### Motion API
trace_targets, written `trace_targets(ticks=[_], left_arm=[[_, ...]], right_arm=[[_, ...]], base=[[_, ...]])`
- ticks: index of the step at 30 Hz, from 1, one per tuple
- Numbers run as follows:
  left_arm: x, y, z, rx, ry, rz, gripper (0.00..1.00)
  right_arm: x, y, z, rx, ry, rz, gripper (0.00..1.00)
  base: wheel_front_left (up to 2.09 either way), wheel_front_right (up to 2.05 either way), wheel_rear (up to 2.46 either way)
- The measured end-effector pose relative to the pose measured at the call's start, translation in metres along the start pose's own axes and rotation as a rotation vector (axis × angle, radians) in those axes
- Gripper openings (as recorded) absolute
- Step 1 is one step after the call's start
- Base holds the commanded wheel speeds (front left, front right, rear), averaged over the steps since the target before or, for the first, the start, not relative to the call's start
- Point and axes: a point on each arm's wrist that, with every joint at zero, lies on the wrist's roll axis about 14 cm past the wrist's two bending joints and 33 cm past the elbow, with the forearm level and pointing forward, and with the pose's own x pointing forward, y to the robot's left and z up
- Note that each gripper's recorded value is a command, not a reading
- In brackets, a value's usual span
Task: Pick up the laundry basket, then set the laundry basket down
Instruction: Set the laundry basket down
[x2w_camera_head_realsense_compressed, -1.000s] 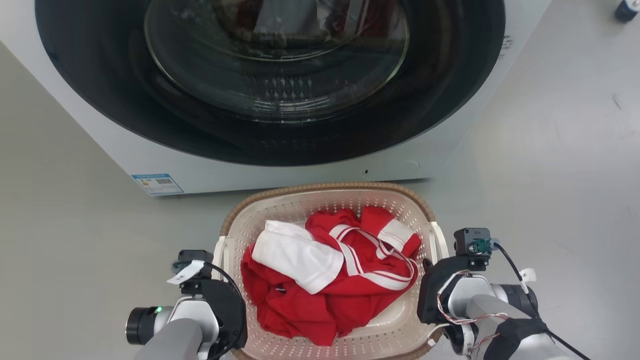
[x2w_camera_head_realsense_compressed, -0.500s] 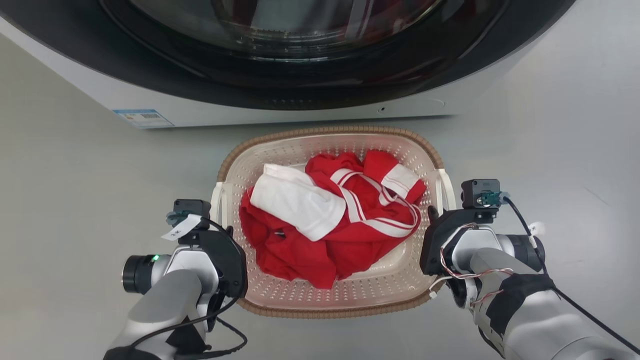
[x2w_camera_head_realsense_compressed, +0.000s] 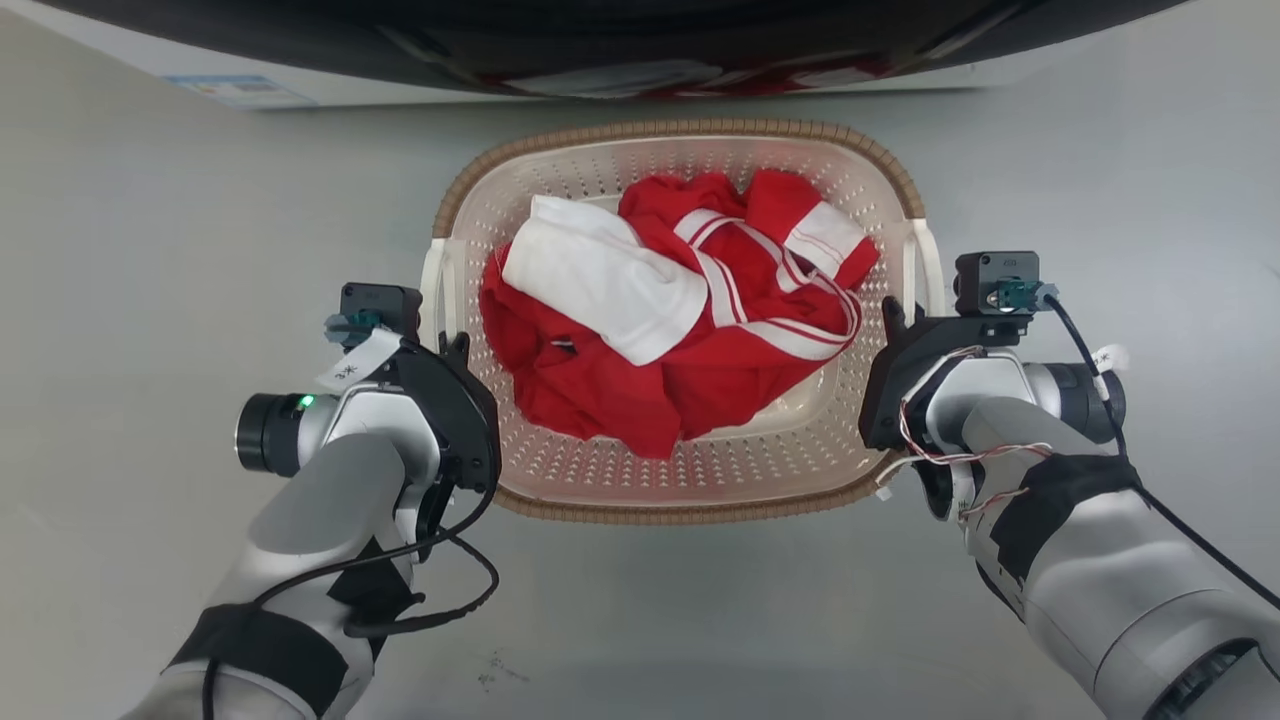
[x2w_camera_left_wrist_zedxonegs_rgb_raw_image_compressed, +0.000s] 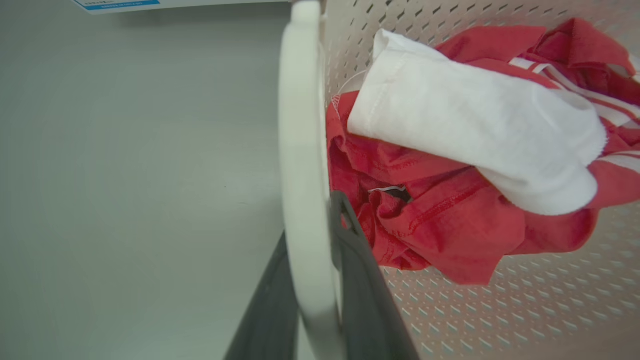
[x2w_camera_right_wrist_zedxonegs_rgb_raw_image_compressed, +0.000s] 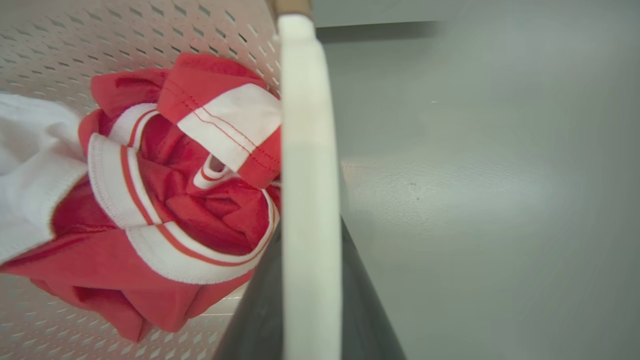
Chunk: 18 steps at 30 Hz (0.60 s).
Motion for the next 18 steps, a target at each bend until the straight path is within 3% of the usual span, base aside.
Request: trace_targets(ticks=[9, 18], left_arm=[[0.023, 0.013, -0.024, -0.017, 0.051, 0.018, 0.0], [0.03, 0.019, -0.017, -0.011, 0.033, 0.027, 0.0]], right_arm=[[0.031, -0.001, -0.028, 0.005, 0.051, 0.012, 0.0], [0.042, 0.002, -0.022, 0.0, 0.02, 0.025, 0.0]], base=[[0.0, 0.0, 0.0], [0.0, 0.0, 0.0]])
